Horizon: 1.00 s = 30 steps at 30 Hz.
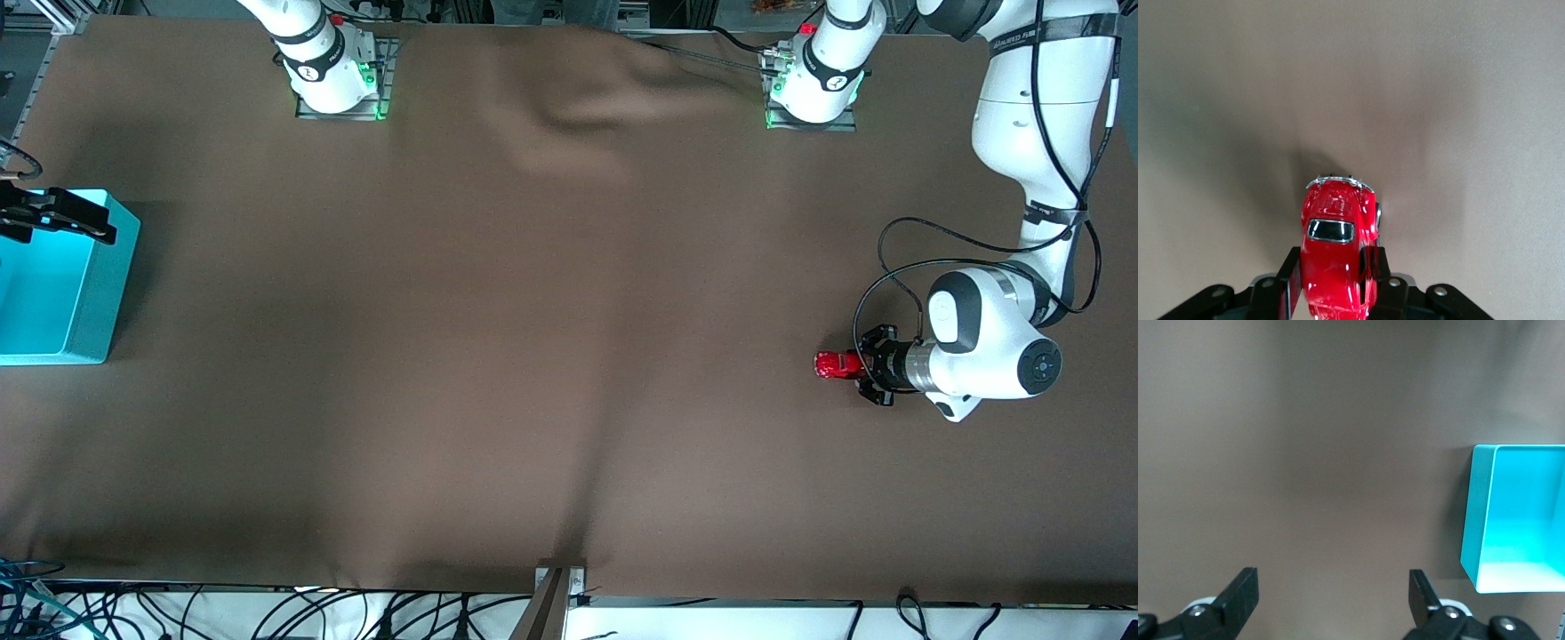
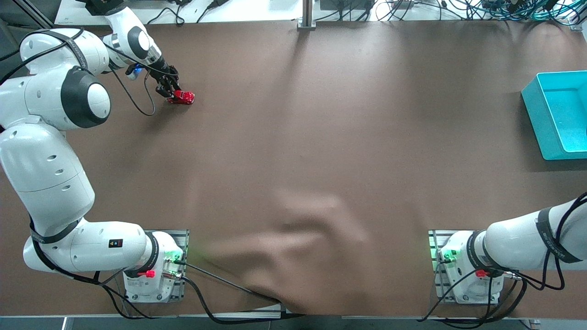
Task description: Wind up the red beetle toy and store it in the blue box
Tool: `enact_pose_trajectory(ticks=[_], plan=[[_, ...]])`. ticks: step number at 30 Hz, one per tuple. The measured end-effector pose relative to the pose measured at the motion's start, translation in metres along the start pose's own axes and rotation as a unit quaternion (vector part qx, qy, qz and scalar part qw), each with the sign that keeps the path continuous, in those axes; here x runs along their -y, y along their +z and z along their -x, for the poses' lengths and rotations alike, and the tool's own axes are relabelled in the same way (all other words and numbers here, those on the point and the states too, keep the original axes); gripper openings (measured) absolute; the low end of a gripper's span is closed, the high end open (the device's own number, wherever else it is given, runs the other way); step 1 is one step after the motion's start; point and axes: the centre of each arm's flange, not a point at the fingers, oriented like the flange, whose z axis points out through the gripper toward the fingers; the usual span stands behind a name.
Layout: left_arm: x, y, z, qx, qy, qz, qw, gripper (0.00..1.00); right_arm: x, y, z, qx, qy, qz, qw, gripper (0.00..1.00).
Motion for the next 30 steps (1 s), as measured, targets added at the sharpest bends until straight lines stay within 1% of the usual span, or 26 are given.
enact_pose_trajectory(ticks=[17, 19, 22, 23, 25, 30], plan=[[0.003, -0.003, -0.017, 0.001, -0.012, 0.003, 1.000, 0.46, 0.000, 0.000, 0.000, 0.000, 0.000, 0.000, 1.000, 1.00], [0.005, -0.002, -0.021, 0.000, -0.015, 0.001, 1.000, 0.51, 0.000, 0.000, 0.000, 0.000, 0.000, 0.000, 1.000, 1.00], [0.007, 0.004, -0.029, 0.001, -0.021, -0.005, 1.000, 0.63, 0.000, 0.000, 0.000, 0.000, 0.000, 0.000, 1.000, 1.00], [0.008, 0.007, -0.031, 0.002, -0.022, -0.006, 1.000, 0.65, 0.000, 0.000, 0.000, 0.000, 0.000, 0.000, 1.000, 1.00], [0.008, 0.010, -0.033, 0.002, -0.024, -0.008, 1.000, 0.73, 0.000, 0.000, 0.000, 0.000, 0.000, 0.000, 1.000, 1.00], [0.008, 0.010, -0.033, 0.002, -0.024, -0.008, 1.000, 0.74, 0.001, 0.000, 0.000, 0.000, 0.000, 0.000, 1.000, 1.00]])
